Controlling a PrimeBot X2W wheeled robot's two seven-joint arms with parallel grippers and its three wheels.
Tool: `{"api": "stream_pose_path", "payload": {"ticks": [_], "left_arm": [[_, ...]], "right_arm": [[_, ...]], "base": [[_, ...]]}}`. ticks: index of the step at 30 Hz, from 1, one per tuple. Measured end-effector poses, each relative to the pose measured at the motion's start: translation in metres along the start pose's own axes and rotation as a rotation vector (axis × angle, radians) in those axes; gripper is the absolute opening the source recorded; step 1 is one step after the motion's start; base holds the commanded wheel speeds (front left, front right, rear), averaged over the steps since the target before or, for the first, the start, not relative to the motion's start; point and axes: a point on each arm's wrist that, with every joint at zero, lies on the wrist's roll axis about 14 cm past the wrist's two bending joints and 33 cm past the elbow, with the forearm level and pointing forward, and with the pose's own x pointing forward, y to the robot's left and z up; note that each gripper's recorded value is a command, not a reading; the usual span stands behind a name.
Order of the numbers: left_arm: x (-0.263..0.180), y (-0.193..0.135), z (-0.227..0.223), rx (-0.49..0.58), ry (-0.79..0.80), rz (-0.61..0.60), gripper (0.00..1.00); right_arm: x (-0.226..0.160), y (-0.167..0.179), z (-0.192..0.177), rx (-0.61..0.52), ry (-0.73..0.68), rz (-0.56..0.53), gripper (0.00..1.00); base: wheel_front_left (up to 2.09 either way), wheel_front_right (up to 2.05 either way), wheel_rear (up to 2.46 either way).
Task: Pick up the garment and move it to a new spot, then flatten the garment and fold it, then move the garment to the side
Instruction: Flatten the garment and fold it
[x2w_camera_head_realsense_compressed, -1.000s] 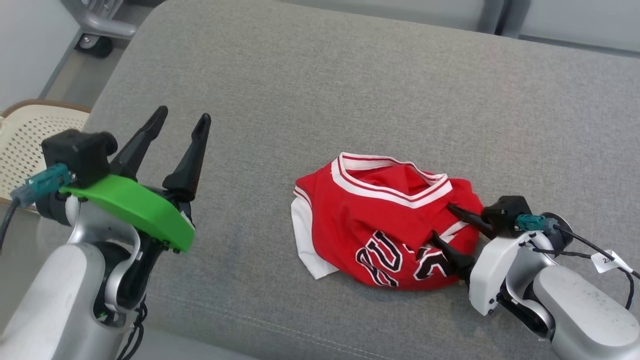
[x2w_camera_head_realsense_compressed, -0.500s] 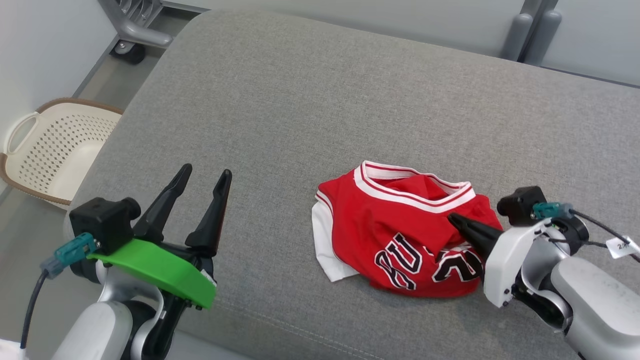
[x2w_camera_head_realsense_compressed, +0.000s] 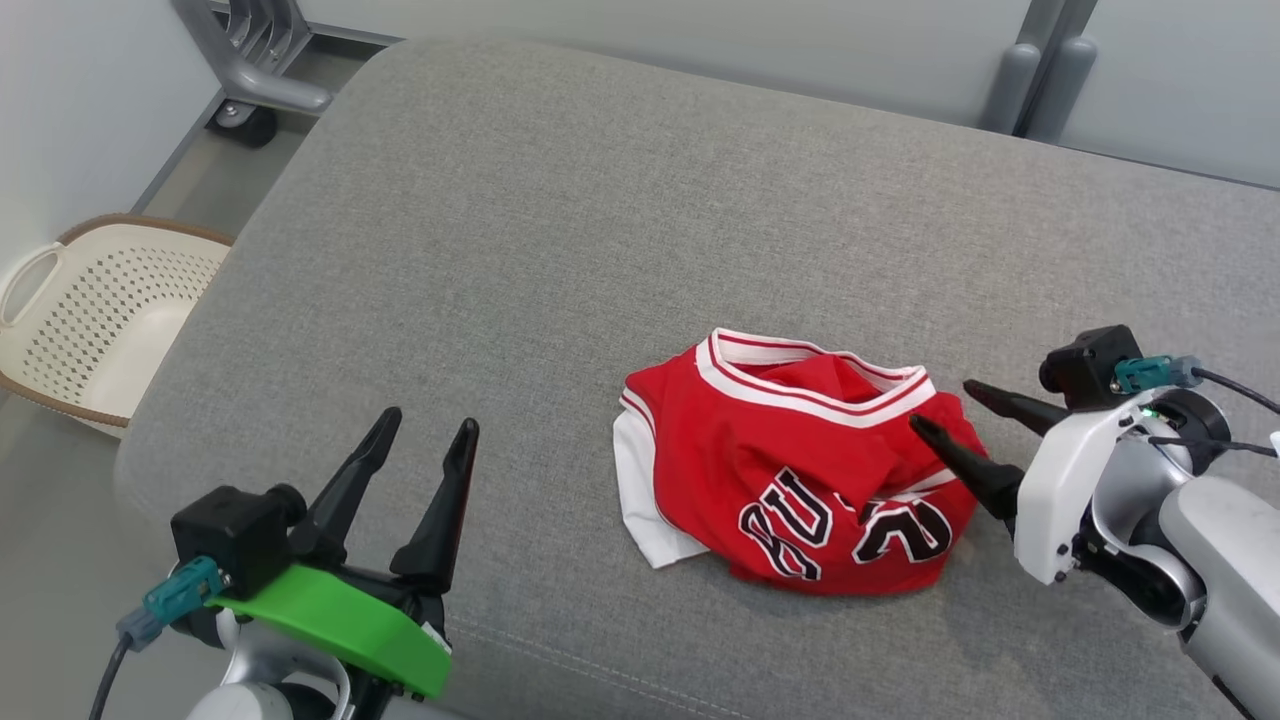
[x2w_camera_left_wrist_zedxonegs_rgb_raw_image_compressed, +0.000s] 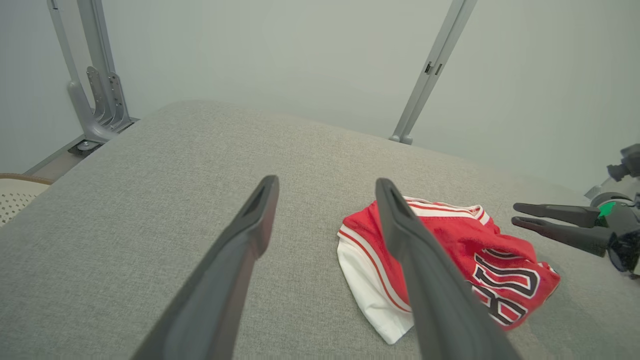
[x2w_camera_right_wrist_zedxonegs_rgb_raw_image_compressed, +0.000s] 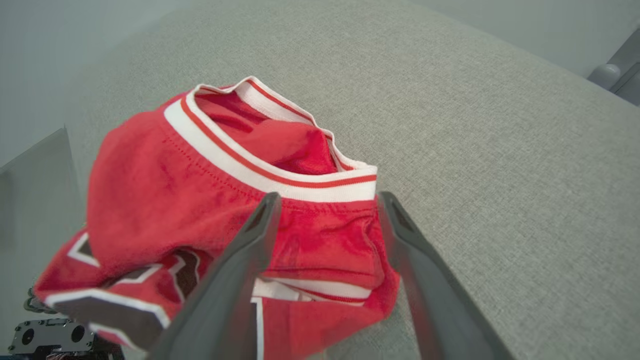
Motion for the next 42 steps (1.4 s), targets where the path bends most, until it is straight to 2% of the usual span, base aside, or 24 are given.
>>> {"api": "stream_pose_path", "payload": {"ticks": [8,22,23,24,25,26,29,32,33,35,42], "left_arm": [[0.004,-0.008,-0.016,-0.005,0.05,-0.018,1.0],[0.002,-0.006,-0.015,-0.016,0.028,0.014,1.0],[0.001,-0.005,-0.014,-0.017,0.026,0.017,1.0],[0.0,-0.005,-0.014,-0.019,0.024,0.021,1.0],[-0.001,-0.004,-0.014,-0.02,0.023,0.025,1.0],[-0.002,-0.003,-0.015,-0.021,0.023,0.03,1.0],[-0.007,0.0,-0.013,-0.024,0.008,0.043,1.0],[-0.011,0.003,-0.008,-0.026,-0.015,0.054,1.0],[-0.011,0.003,-0.008,-0.026,-0.015,0.054,1.0],[-0.013,0.005,-0.006,-0.027,-0.029,0.058,1.0],[-0.018,0.0,-0.004,-0.052,-0.053,0.044,1.0]], "right_arm": [[-0.01,-0.011,-0.049,0.025,0.154,-0.008,1.0],[0.005,0.005,-0.068,0.015,0.248,0.063,1.0],[0.006,0.005,-0.069,0.013,0.254,0.065,0.58],[0.006,0.005,-0.069,0.015,0.257,0.065,0.32],[0.007,0.006,-0.068,0.023,0.257,0.068,0.09],[0.008,0.007,-0.067,0.031,0.254,0.071,0.0],[0.014,0.019,-0.049,0.081,0.206,0.102,0.0],[0.021,0.046,-0.016,0.159,0.123,0.177,0.0],[0.021,0.046,-0.016,0.159,0.123,0.177,0.0],[0.024,0.065,0.01,0.178,0.069,0.236,0.0],[0.011,0.096,0.089,0.111,-0.06,0.354,0.0]], "base": [[0.0,0.0,0.0],[0.0,0.0,0.0],[0.0,0.0,0.0],[0.0,0.0,0.0],[0.0,0.0,0.0],[0.0,0.0,0.0],[0.0,0.0,0.0],[0.0,0.0,0.0],[0.0,0.0,0.0],[0.0,0.0,0.0],[0.0,0.0,0.0]]}}
